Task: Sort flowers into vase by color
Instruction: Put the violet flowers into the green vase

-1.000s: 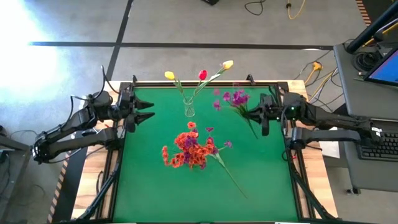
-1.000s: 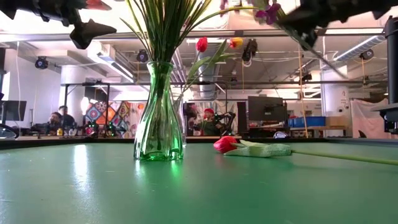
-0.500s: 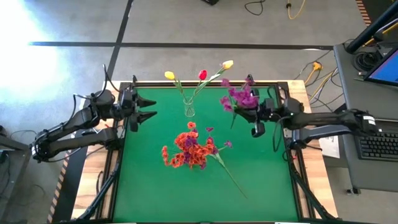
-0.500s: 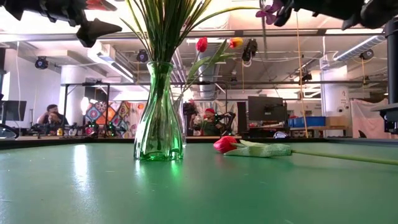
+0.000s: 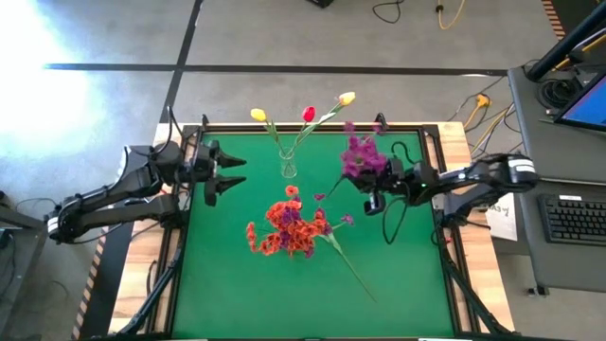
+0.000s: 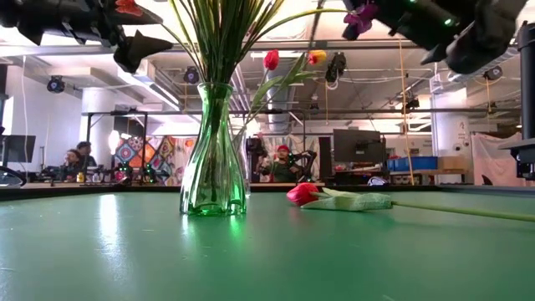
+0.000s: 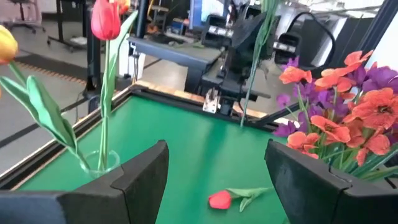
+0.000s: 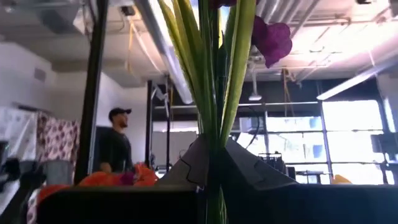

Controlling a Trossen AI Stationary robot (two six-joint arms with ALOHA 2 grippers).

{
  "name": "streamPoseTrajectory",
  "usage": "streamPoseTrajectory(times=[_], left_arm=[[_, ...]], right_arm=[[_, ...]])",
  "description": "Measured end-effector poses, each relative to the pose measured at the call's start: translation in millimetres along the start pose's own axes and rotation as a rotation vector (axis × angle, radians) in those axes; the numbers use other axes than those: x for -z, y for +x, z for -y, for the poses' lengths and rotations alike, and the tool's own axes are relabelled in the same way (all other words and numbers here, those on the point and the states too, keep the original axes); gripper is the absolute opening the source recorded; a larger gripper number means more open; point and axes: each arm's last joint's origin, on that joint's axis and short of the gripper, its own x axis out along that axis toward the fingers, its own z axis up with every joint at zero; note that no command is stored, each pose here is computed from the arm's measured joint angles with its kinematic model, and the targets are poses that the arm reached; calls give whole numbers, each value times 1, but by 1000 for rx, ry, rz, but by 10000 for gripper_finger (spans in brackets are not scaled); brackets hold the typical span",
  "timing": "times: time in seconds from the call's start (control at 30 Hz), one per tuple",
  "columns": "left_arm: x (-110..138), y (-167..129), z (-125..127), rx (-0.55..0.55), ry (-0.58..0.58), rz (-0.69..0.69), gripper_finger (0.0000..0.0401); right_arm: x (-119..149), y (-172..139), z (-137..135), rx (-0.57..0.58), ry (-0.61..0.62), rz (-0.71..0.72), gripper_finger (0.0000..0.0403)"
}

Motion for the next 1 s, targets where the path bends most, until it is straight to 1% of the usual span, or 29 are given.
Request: streamPoseTrajectory(times=[0.17, 0.3, 0.47, 0.6, 0.83, 1.0], left_arm=[[6, 1, -2, -1, -2, -5, 255], [6, 1, -1, -1, -2, -7, 255], [4, 0, -1, 0, 1, 1, 255], [4, 1, -1, 0, 0, -2, 255], [5, 3, -2, -3, -5, -14, 255], [7, 3, -2, -6, -13, -29, 255]], right_arm=[[19, 18, 1, -6, 72, -5, 18], [33, 37, -5, -34, 86, -6, 18], [42, 59, -11, -60, 95, 21, 18], [50, 69, -15, -73, 107, 20, 17], [63, 90, -14, -80, 177, 38, 17], [76, 105, -15, -114, 231, 23, 17]])
